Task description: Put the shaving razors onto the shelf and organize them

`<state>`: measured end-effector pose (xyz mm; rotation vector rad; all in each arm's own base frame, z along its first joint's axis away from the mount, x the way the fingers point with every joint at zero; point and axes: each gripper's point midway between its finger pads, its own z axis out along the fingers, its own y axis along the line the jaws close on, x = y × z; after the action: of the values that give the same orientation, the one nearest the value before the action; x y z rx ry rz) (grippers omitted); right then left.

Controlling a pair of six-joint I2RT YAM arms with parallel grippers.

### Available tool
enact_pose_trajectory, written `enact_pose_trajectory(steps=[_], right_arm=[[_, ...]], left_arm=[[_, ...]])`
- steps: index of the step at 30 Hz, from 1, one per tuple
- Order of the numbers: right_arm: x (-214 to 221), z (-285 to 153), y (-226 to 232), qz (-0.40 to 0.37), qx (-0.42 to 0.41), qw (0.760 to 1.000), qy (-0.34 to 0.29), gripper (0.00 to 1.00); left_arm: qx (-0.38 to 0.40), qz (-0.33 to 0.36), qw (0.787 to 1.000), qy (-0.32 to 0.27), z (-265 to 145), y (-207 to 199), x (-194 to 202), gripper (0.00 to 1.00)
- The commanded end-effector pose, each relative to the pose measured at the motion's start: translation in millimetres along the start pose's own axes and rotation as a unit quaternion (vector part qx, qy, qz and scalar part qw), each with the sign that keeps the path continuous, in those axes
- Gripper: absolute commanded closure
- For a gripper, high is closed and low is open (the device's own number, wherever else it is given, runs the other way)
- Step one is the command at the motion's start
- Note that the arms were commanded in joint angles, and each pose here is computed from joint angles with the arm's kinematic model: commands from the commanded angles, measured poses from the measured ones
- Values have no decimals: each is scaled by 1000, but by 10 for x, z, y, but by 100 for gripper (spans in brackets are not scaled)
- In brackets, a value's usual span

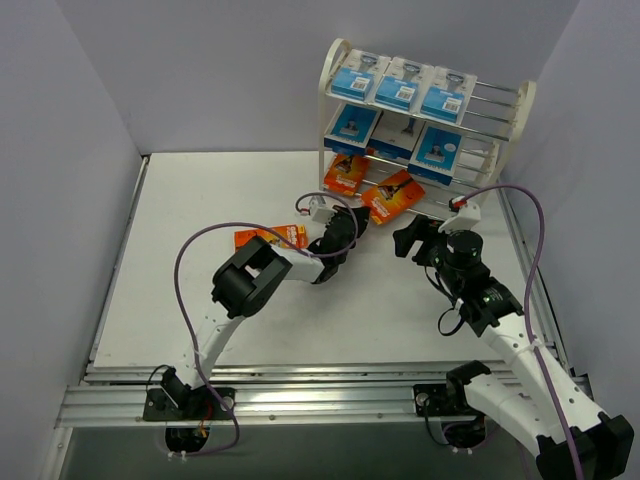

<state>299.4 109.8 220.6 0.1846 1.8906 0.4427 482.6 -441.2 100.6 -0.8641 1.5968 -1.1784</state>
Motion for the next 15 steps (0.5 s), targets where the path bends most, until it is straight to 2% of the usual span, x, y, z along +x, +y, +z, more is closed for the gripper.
enact_pose_trajectory(steps=[1, 4, 6, 10, 15], right_arm=[[-95, -32, 56, 1, -11, 1000, -22, 26], [-96, -34, 62, 1, -12, 1000, -23, 26], [-89, -30, 61, 0, -12, 1000, -22, 26], [-94, -34, 60, 1, -12, 1000, -24, 26], [-101, -38, 53, 0, -10, 1000, -25, 26]], left_arm=[[44, -33, 998, -23, 55, -317, -11, 98], [43, -29, 998, -19, 49, -311, 41, 76], [46, -17, 999, -13, 45, -331, 66, 66], [42, -7, 999, -3, 38, -326, 93, 52], [45, -4, 999, 7, -19, -305, 95, 45]])
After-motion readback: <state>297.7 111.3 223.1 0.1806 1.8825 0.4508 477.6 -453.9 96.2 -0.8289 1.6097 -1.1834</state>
